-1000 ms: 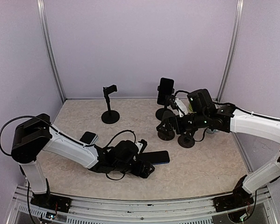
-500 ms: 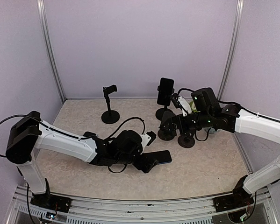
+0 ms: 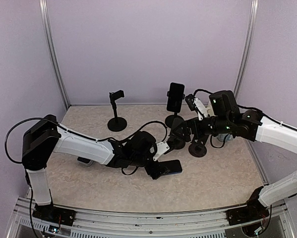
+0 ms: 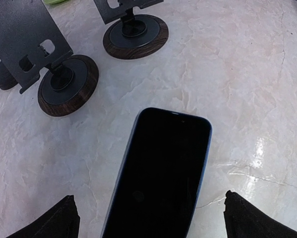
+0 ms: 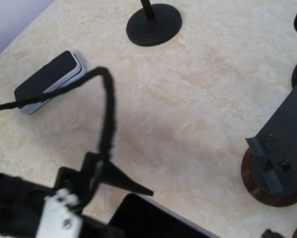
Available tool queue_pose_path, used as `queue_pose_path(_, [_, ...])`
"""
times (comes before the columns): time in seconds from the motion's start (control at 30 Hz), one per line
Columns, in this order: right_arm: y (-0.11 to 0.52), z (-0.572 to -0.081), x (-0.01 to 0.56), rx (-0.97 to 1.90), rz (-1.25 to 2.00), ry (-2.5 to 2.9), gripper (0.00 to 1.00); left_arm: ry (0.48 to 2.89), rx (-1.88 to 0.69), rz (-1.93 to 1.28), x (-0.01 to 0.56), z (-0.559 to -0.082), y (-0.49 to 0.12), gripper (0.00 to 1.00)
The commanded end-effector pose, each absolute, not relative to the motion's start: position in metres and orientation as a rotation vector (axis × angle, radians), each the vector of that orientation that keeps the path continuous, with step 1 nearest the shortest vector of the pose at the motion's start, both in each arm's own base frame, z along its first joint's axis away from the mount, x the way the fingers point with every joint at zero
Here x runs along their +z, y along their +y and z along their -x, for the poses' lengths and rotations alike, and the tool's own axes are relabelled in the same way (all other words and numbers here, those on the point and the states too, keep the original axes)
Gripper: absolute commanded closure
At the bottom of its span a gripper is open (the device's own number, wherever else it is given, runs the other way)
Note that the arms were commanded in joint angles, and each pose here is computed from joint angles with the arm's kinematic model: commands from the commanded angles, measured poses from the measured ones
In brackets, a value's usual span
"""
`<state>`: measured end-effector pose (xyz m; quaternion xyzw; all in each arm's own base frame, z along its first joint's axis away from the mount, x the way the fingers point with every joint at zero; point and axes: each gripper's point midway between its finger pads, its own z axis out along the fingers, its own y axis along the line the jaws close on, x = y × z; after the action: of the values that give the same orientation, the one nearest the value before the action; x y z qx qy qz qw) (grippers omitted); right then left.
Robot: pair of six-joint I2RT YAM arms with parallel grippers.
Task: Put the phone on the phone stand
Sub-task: Move the phone to the center of the board, then pick up the phone from the center of the board.
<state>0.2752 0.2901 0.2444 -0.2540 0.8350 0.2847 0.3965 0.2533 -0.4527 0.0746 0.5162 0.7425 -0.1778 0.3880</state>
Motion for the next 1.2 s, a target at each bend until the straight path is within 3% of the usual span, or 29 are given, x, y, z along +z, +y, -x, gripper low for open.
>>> queue_pose_path(0.0, [0.286, -0.27, 0.25, 0.719, 0.636, 2.101, 0.0, 1.837, -0.478, -1.401, 0.07, -0.264, -0.457, 0.01])
queue_pose_path(0.7, [0.287, -0.269, 0.25, 0.728, 0.642, 2.109, 0.0, 1.891, -0.523, -1.562, 0.02, -0.263, -0.47, 0.01])
queue_pose_path(1.17, [0.29, -0.27, 0.249, 0.734, 0.651, 2.11, 0.0, 1.932, -0.565, -1.676, -0.006, -0.248, -0.468, 0.13])
